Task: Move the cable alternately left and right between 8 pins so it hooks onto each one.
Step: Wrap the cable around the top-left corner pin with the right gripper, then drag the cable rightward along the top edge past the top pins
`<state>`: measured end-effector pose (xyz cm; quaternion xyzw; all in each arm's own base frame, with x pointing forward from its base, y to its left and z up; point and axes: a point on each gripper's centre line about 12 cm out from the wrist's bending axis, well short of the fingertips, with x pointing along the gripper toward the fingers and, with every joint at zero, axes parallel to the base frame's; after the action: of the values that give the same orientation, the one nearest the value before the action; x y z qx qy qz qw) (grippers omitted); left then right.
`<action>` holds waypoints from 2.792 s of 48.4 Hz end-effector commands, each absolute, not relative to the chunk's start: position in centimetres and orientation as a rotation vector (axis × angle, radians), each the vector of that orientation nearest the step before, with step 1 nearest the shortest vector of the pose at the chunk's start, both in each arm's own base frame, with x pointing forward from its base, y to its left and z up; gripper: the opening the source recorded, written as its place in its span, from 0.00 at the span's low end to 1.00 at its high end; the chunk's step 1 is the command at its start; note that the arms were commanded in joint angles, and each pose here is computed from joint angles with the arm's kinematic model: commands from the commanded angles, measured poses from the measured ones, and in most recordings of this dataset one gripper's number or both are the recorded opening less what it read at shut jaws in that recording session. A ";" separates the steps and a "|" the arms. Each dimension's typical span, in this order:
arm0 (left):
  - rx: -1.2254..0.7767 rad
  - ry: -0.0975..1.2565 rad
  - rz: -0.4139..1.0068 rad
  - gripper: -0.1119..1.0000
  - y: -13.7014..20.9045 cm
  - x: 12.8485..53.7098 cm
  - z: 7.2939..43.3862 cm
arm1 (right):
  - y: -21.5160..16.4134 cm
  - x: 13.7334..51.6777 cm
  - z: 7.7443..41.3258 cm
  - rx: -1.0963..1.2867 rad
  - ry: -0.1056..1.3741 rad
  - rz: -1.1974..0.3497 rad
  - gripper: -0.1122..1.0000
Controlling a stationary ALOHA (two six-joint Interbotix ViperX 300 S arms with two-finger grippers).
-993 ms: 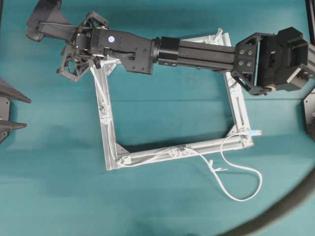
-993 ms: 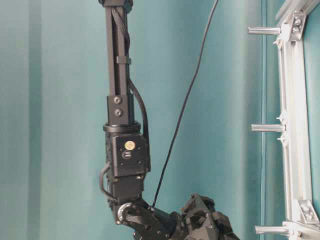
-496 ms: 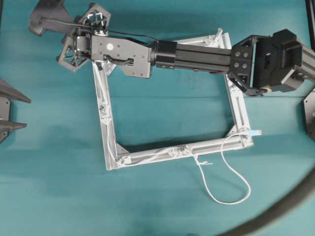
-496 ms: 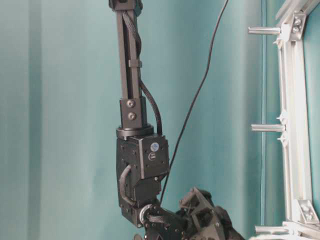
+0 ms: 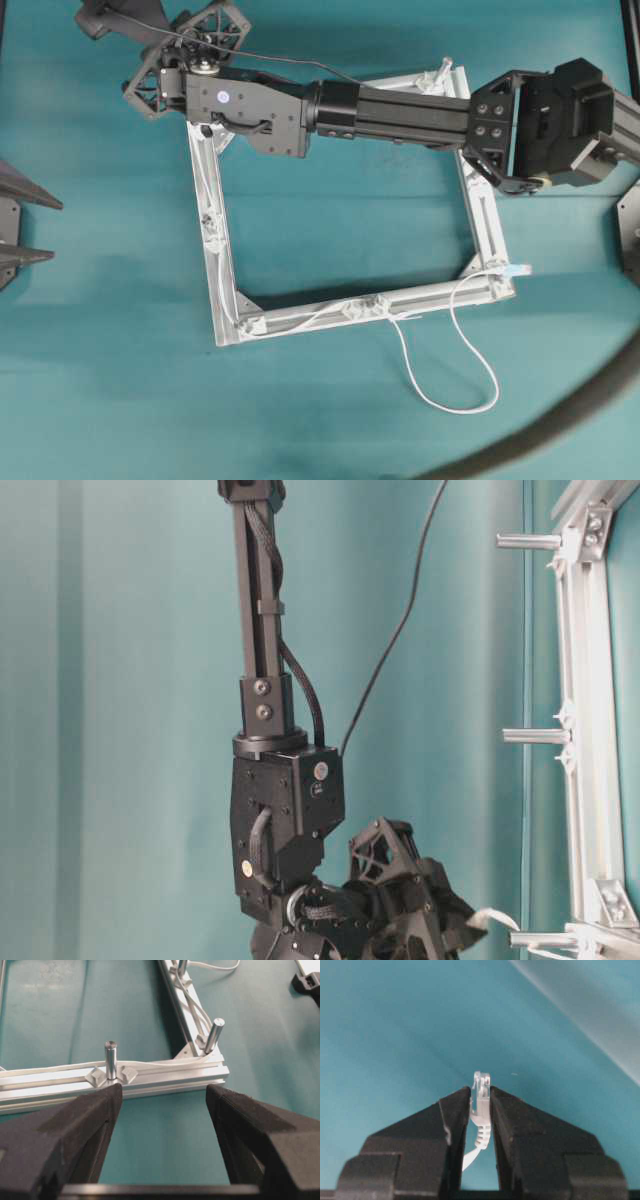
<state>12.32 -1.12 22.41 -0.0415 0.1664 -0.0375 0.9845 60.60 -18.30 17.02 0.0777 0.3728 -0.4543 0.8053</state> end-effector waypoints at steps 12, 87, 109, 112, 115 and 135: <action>-0.082 0.327 -0.069 0.75 -1.0 12.5 23.0 | -17.5 60.2 21.6 0.164 0.731 -0.979 0.24; -0.082 0.324 -0.070 0.75 -1.1 12.5 23.1 | -9.7 52.0 20.0 0.167 0.754 -0.787 0.24; -0.082 0.328 -0.070 0.75 -1.1 12.5 23.0 | -8.1 47.0 19.9 0.242 0.774 -0.772 0.24; -0.082 0.324 -0.070 0.75 -1.1 12.5 23.1 | -7.6 46.3 19.9 0.251 0.782 -0.759 0.24; -0.082 0.325 -0.070 0.75 -1.1 12.5 23.0 | -7.3 45.8 19.8 0.267 0.791 -0.754 0.24; -0.083 0.325 -0.070 0.75 -1.1 12.5 23.0 | -7.1 41.0 19.4 0.266 0.856 -0.757 0.24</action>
<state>12.31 -1.10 22.43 -0.0409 0.1656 -0.0369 0.9847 41.65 -7.14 17.30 0.1196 0.4224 -0.3609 0.8228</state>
